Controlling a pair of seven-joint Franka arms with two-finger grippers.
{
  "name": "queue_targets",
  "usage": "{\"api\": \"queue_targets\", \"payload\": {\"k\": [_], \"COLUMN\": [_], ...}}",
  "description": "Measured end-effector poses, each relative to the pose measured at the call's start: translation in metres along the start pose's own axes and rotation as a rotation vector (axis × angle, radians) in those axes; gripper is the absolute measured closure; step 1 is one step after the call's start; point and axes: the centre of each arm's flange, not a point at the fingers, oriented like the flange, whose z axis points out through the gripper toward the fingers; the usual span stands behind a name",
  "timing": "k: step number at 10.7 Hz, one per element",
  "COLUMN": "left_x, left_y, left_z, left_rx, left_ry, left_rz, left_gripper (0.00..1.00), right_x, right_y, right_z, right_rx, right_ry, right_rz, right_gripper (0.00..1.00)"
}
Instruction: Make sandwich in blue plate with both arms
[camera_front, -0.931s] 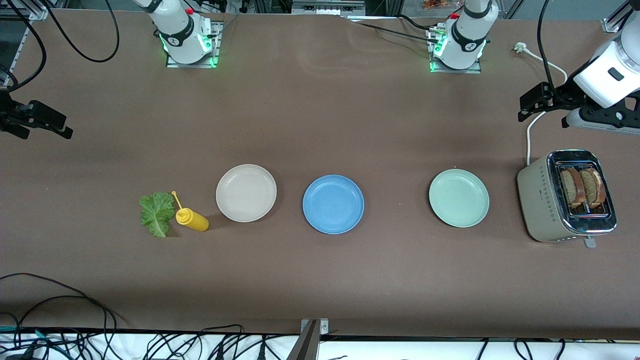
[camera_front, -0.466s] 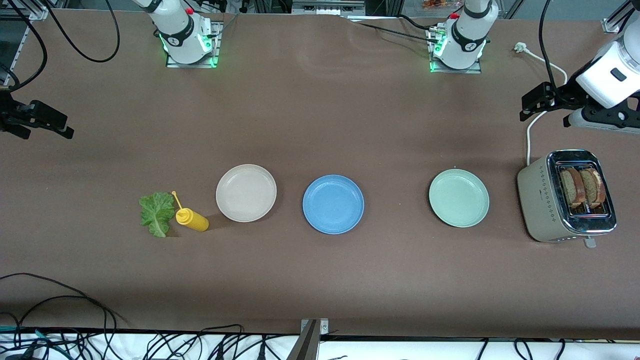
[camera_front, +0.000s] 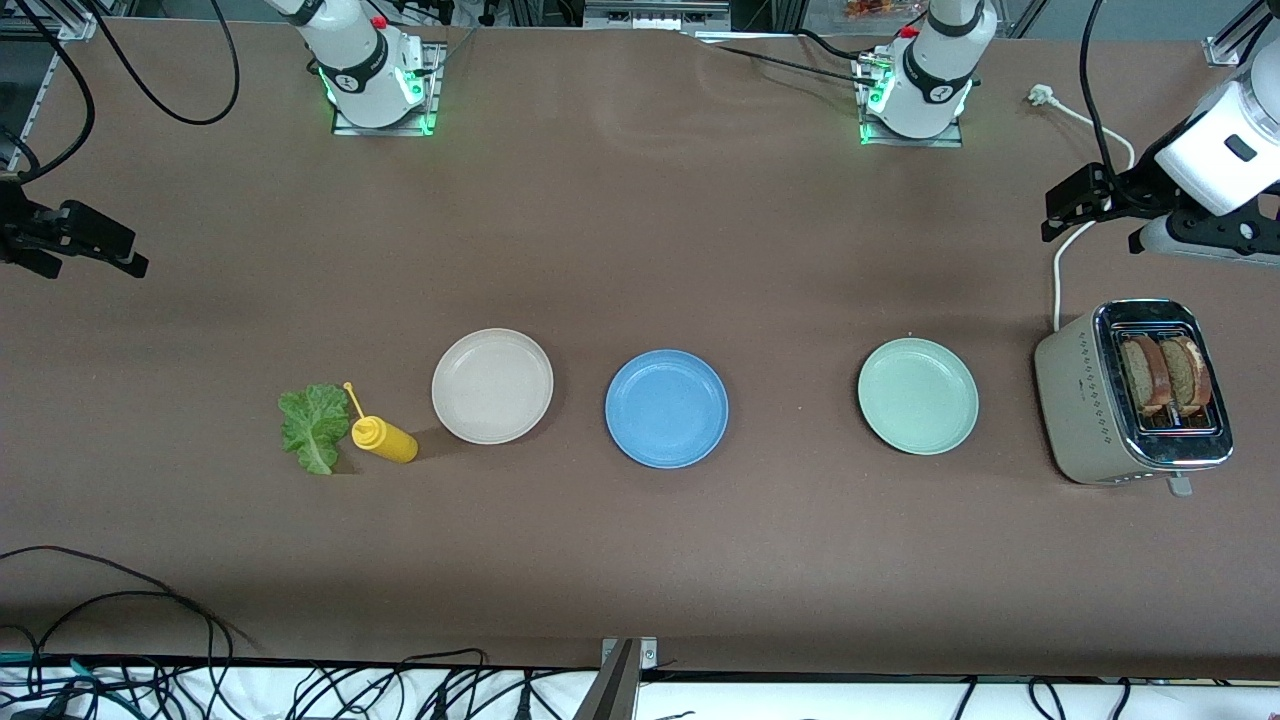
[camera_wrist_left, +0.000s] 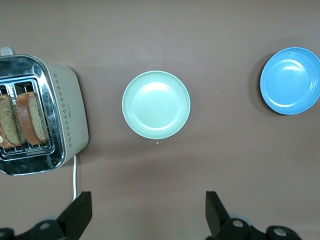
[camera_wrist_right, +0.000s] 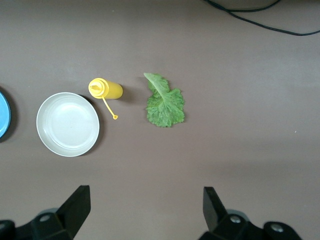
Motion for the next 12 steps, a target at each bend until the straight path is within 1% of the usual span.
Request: {"api": "queue_targets", "payload": {"k": [12], "left_x": [-0.0011], "left_y": [-0.0063], "left_z": [-0.004], "left_rx": [0.002], "left_ry": [0.005], "left_rz": [-0.001], "left_gripper": [0.0], "right_x": [-0.0001], "right_y": [0.0005], "right_z": [0.0001], "right_rx": [0.0], "right_ry": [-0.001], "right_rz": [-0.005], "right_gripper": [0.0]}}
